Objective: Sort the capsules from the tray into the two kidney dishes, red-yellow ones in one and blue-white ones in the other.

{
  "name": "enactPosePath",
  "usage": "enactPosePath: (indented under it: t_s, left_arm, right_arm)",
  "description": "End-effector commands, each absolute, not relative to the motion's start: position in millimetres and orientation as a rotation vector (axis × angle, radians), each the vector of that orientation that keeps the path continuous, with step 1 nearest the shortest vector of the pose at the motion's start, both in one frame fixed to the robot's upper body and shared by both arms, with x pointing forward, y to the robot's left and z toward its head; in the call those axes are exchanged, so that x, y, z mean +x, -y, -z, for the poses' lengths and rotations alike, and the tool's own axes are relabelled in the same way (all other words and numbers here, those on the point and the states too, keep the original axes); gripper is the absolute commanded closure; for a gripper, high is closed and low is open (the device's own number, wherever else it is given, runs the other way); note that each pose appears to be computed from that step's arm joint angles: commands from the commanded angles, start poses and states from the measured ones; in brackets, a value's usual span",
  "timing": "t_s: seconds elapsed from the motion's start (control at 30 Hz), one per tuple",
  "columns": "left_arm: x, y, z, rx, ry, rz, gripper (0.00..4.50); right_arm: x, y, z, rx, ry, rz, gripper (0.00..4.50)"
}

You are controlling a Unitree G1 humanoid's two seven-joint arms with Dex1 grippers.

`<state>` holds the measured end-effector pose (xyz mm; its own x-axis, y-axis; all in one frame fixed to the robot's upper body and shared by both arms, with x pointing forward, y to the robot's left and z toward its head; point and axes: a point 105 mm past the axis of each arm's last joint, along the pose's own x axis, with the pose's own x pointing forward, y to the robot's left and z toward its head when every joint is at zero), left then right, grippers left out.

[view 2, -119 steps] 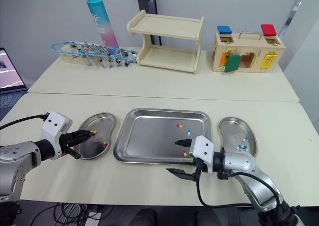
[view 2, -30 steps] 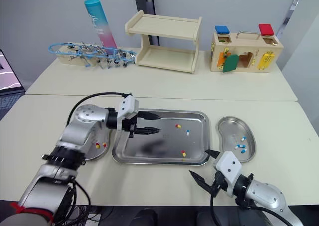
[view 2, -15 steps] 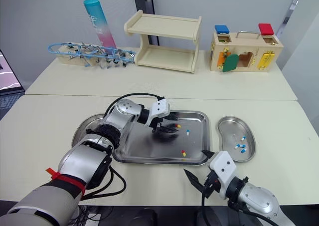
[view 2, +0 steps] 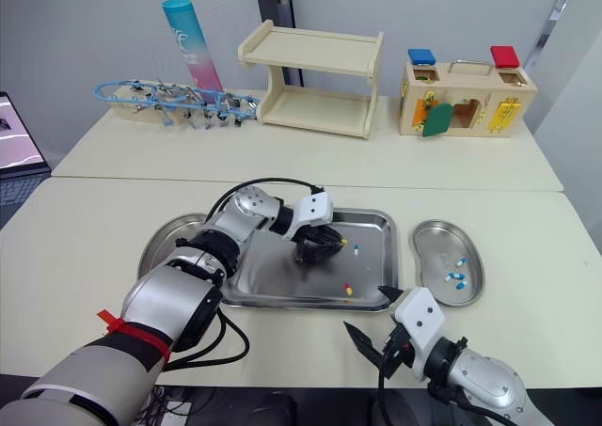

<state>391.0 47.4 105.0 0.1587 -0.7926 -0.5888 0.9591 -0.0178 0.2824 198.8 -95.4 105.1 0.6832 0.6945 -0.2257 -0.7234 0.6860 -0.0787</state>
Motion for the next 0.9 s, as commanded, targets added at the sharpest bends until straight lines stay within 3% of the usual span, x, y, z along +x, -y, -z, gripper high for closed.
enactPosePath:
  t_s: [0.03, 0.27, 0.47, 0.7, 0.9]
  left_arm:
    - [389, -49, -100, 0.750, -0.316, 1.440, 4.47]
    - [394, -62, -131, 0.678, -0.194, 1.413, 4.47]
    - [387, -104, -163, 0.562, -0.105, 1.279, 4.47]
    - [331, -223, -182, 0.407, -0.229, 0.718, 4.47]
    - [292, -282, -177, 0.329, -0.285, 0.356, 4.47]
  right_arm:
    - [197, 96, -120, -0.185, -0.126, -0.800, 0.00]
    - [203, 95, -119, -0.211, -0.113, -0.824, 0.00]
    - [213, 90, -119, -0.256, -0.076, -0.900, 0.00]
    - [224, 76, -125, -0.278, -0.033, -1.076, 0.00]
    - [233, 69, -124, -0.317, -0.005, -1.173, 0.00]
